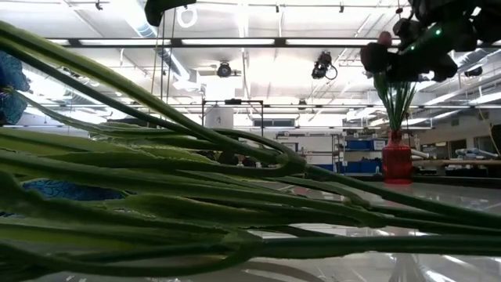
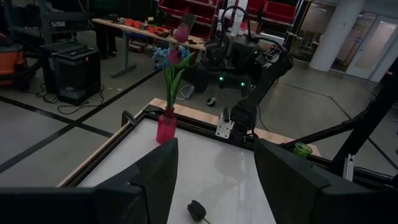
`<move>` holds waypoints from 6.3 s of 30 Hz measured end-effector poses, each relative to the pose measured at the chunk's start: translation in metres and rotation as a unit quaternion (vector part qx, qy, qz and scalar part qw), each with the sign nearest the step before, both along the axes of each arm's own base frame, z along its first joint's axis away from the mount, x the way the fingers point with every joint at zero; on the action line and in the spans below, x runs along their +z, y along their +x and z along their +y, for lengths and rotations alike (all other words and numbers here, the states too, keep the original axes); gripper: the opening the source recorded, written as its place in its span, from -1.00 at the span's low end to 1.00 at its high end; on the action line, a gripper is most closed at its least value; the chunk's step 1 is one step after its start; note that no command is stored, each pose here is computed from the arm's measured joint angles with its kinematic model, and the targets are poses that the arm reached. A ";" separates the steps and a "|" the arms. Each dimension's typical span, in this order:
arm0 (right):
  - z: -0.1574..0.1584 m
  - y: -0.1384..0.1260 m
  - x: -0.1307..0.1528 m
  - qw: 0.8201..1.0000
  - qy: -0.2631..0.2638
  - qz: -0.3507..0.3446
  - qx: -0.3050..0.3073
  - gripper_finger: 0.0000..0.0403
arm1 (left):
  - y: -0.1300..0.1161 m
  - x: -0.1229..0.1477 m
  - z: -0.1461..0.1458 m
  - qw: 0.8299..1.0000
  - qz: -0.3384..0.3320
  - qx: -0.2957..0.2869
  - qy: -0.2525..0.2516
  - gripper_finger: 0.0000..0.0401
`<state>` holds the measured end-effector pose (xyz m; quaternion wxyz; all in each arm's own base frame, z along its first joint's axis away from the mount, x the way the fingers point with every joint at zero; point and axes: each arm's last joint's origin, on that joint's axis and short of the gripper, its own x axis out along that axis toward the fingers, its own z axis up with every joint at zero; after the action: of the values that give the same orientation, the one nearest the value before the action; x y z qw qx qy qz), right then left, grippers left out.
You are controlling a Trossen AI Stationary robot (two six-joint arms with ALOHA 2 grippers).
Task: Sort flowers into vase by color
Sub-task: Put the pink flower into the red vase, then put the blue flowers into the red vase
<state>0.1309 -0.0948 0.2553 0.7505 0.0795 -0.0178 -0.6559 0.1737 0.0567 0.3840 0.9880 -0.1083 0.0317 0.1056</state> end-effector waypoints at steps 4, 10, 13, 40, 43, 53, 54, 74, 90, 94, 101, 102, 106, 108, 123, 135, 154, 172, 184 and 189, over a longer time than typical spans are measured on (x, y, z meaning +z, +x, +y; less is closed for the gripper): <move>0.000 0.000 -0.002 1.000 0.008 -0.007 0.001 -0.68 | 0.000 0.000 0.000 1.000 0.000 0.000 0.000 0.08; 0.001 0.001 -0.005 0.999 0.020 0.011 0.041 -0.66 | 0.000 0.000 0.000 1.000 0.000 0.000 0.000 0.08; 0.003 0.000 -0.003 0.997 0.019 0.012 0.071 -0.66 | 0.000 0.000 0.000 1.000 0.000 0.000 0.000 0.08; 0.008 -0.044 0.052 0.956 0.274 0.055 0.087 0.01 | 0.000 0.000 0.000 1.000 0.000 0.000 0.000 0.09; 0.008 -0.043 0.058 0.939 0.317 0.058 0.121 0.02 | 0.000 0.000 0.000 1.000 0.000 0.000 0.000 0.08; 0.020 -0.036 0.067 0.850 0.402 0.022 0.340 0.01 | 0.000 0.000 0.000 1.000 0.000 0.000 0.000 0.08; 0.022 -0.036 0.072 0.842 0.402 0.011 0.360 0.01 | 0.000 0.000 0.000 1.000 0.000 0.000 0.000 0.08; 0.031 -0.010 0.113 0.785 0.417 -0.011 0.458 -0.03 | 0.000 0.000 0.000 1.000 0.000 0.000 0.000 0.08; 0.047 0.113 0.069 0.756 0.470 -0.034 0.454 -0.18 | 0.000 0.000 0.000 1.000 0.000 0.000 0.000 0.08; 0.057 0.149 0.052 0.744 0.487 -0.068 0.454 -0.18 | 0.000 0.000 0.000 1.000 0.000 0.000 0.000 0.08; 0.079 0.194 0.016 0.716 0.530 -0.090 0.445 -0.18 | 0.000 0.000 0.000 1.000 0.000 0.000 0.000 0.08; 0.082 0.198 0.010 0.713 0.537 -0.085 0.442 -0.18 | 0.000 0.000 0.000 1.000 0.000 0.000 0.000 0.09; 0.094 0.207 -0.009 0.706 0.561 -0.065 0.429 -0.18 | 0.000 0.000 0.000 1.000 0.000 0.000 0.000 0.08; 0.101 0.211 -0.017 0.702 0.569 -0.055 0.424 -0.18 | 0.000 0.000 0.000 1.000 0.000 0.000 0.000 0.08; 0.145 0.220 -0.054 0.665 0.613 0.018 0.426 -0.18 | 0.000 0.000 0.000 1.000 0.000 0.000 0.000 0.08; 0.204 0.211 -0.059 0.681 0.478 0.130 0.540 -0.18 | 0.000 0.000 0.000 1.000 -0.001 0.000 0.000 0.08; 0.228 0.215 -0.047 0.598 0.378 0.142 0.692 -0.18 | 0.000 0.000 0.000 1.000 -0.001 0.000 0.000 0.08; 0.317 0.166 -0.047 0.626 0.335 0.152 0.687 -0.18 | 0.000 0.000 0.000 1.000 -0.001 0.000 0.000 0.08; 0.357 0.175 -0.087 0.581 0.193 0.172 0.772 -0.18 | 0.000 0.000 0.000 1.000 -0.001 0.000 0.000 0.08; 0.361 0.182 -0.118 0.597 0.178 0.189 0.759 -0.18 | 0.000 0.000 0.000 1.000 -0.001 0.000 0.000 0.08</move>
<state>0.3131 0.2661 0.1369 0.9353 0.0705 0.3079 0.1595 0.1737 0.0568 0.3842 0.9880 -0.1082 0.0306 0.1055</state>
